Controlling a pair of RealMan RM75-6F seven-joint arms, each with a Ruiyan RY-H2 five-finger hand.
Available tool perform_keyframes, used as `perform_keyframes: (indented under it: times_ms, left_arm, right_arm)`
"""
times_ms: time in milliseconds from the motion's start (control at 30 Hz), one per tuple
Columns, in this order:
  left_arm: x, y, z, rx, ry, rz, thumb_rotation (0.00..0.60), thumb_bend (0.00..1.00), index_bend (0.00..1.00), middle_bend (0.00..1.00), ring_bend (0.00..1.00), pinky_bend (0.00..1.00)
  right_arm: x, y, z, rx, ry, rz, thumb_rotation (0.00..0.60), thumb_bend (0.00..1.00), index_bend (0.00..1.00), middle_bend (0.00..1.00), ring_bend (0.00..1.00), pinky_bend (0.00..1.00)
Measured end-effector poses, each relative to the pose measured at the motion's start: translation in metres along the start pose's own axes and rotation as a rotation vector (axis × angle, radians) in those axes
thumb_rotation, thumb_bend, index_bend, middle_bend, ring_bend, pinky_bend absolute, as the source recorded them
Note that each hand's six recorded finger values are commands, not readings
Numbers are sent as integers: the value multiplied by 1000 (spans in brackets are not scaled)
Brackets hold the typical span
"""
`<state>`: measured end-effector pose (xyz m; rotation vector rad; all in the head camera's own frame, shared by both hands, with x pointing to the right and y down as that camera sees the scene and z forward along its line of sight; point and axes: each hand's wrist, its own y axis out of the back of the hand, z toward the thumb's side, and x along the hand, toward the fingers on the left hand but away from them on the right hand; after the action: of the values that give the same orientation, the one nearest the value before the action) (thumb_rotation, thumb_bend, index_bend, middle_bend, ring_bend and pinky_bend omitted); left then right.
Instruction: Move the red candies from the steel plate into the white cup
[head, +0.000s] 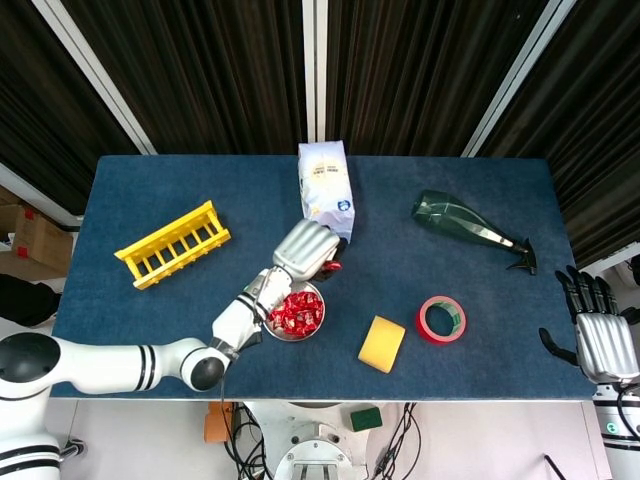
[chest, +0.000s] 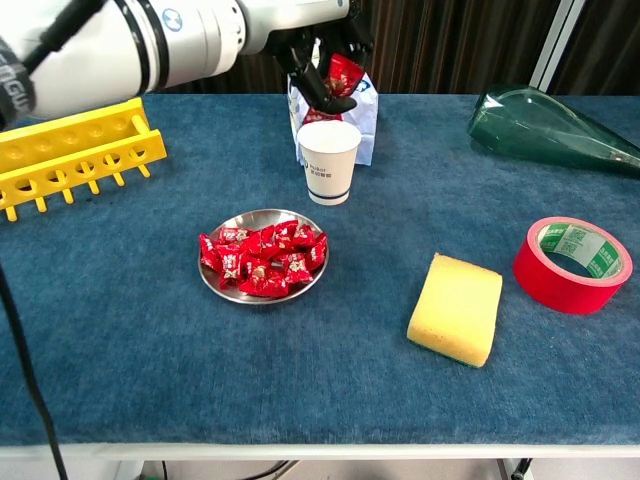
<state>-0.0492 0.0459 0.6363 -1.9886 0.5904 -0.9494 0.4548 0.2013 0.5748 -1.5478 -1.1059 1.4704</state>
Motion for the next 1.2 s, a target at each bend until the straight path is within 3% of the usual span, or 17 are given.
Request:
perform_keyframes:
  times_ms: [267,567,867,1067,1200]
  left_arm:
    - [34,-6,0,-20,32,44,600,359,699,701,535,580]
    - [60,-26,-8,-45,76,41,600,359,700,701,536,580]
    - [66,-43,-19,-44,89,27,600,362,700,700,536,580]
    - [62,-43,-17,-33,68,30,600,362,694,686,527,577]
    - [59,-41,-22,-7,73,35,600,361,636,627,474,558]
  right_arm:
    - [-1,-1,1,-4,6,10,600,287,0,0,0,0]
    - [0,2,-1,-18,10,9,600,287,0,0,0,0]
    - [0,5,-4,-27,9,6,600,287,0,0,0,0]
    - [0,4,-3,-25,9,8,600,287,0,0,0,0]
    - [0,3,-2,-22,12,16,600,287,0,0,0,0]
